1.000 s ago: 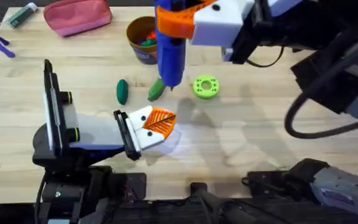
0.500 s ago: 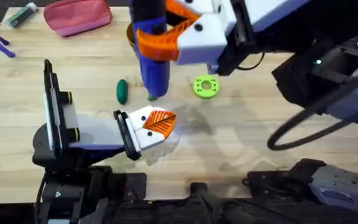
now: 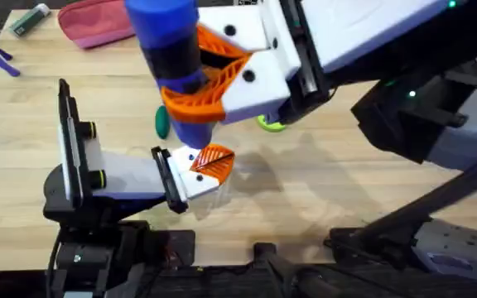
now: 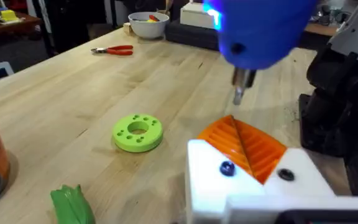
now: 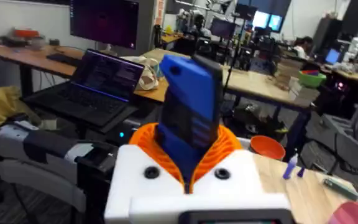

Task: Pick up the gripper from the table and insert it into the empty holder that is missing its gripper. Then pick up a screw, insert it into the mounting hole, and use the screwdriver to tighten it. Finally, clean up the table by picking up the vegetable and placing it into the bucket.

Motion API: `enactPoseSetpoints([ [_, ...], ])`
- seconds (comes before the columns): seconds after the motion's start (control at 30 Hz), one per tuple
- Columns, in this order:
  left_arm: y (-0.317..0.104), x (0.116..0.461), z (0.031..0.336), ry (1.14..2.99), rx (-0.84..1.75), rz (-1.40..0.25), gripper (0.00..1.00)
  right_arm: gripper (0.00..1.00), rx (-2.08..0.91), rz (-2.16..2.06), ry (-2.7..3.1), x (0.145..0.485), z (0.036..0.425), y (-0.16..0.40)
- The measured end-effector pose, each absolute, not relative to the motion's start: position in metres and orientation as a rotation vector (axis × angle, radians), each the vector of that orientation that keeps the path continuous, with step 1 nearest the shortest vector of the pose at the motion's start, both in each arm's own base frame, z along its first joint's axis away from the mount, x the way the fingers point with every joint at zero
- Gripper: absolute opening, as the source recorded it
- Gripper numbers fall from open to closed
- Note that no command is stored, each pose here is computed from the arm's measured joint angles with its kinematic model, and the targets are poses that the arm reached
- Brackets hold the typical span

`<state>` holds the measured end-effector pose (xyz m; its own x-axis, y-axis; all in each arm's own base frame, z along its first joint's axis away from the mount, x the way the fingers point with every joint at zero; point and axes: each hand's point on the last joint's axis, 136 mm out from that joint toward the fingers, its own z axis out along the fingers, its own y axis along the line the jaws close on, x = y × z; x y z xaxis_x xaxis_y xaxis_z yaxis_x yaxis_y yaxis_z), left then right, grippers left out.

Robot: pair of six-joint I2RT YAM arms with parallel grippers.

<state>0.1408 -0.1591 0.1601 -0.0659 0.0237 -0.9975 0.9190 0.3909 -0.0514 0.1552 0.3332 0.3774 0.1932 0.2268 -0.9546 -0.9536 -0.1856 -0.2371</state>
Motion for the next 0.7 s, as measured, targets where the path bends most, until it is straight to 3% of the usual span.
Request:
enactPoseSetpoints([
  [0.7,-0.159,0.141,0.16,1.443,0.904,-0.932,0.007,0.025,-1.348,1.309,0.718,0.136,0.372,0.346],
])
